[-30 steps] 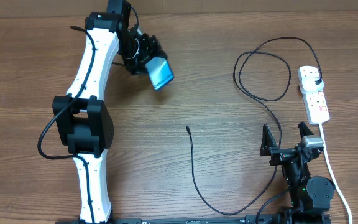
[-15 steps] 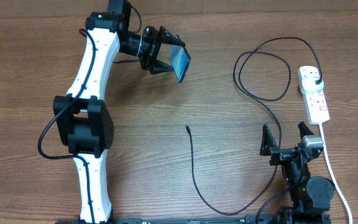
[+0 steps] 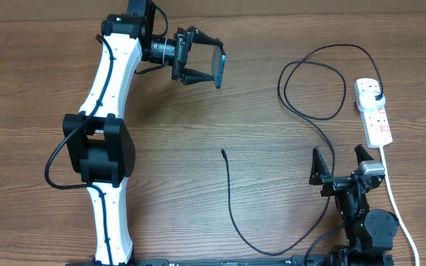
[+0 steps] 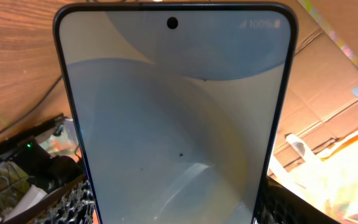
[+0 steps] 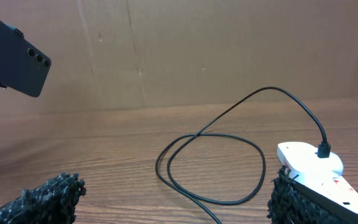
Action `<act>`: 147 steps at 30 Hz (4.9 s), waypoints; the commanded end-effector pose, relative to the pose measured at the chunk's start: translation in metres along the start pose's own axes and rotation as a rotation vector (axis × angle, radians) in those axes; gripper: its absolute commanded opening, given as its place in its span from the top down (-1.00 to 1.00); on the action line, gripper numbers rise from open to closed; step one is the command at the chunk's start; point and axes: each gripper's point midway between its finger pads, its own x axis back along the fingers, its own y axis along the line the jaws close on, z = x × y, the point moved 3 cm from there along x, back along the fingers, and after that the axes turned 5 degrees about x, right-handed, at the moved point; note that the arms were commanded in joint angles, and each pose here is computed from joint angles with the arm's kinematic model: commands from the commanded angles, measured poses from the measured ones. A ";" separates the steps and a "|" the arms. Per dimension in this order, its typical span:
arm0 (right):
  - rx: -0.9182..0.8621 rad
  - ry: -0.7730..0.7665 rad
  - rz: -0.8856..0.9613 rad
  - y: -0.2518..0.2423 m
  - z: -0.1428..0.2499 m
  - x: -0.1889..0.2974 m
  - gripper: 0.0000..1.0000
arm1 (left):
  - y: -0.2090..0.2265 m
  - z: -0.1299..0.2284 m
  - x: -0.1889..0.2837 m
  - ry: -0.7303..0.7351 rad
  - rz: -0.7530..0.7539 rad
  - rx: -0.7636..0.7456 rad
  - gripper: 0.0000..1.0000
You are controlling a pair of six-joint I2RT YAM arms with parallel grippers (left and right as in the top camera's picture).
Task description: Plug charger to phone and switch on socket
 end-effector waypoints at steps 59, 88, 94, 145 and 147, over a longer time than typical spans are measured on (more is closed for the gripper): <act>-0.003 -0.002 0.006 -0.001 0.002 0.000 -1.00 | -0.014 0.012 0.011 0.072 0.066 -0.013 0.91; -0.004 -0.002 0.005 0.000 0.002 0.000 -1.00 | 0.058 -0.048 0.021 -0.448 -0.386 0.024 0.92; -0.004 -0.002 0.005 0.000 0.002 0.000 -1.00 | 0.084 -0.052 0.024 -0.585 -0.567 0.091 0.92; -0.210 0.098 -0.082 0.013 -0.115 -0.009 -1.00 | 0.087 -0.046 0.001 -0.605 -0.593 0.125 0.92; -0.228 0.164 -0.157 0.022 -0.123 -0.021 -1.00 | 0.087 -0.046 0.001 -0.605 -0.593 0.126 0.92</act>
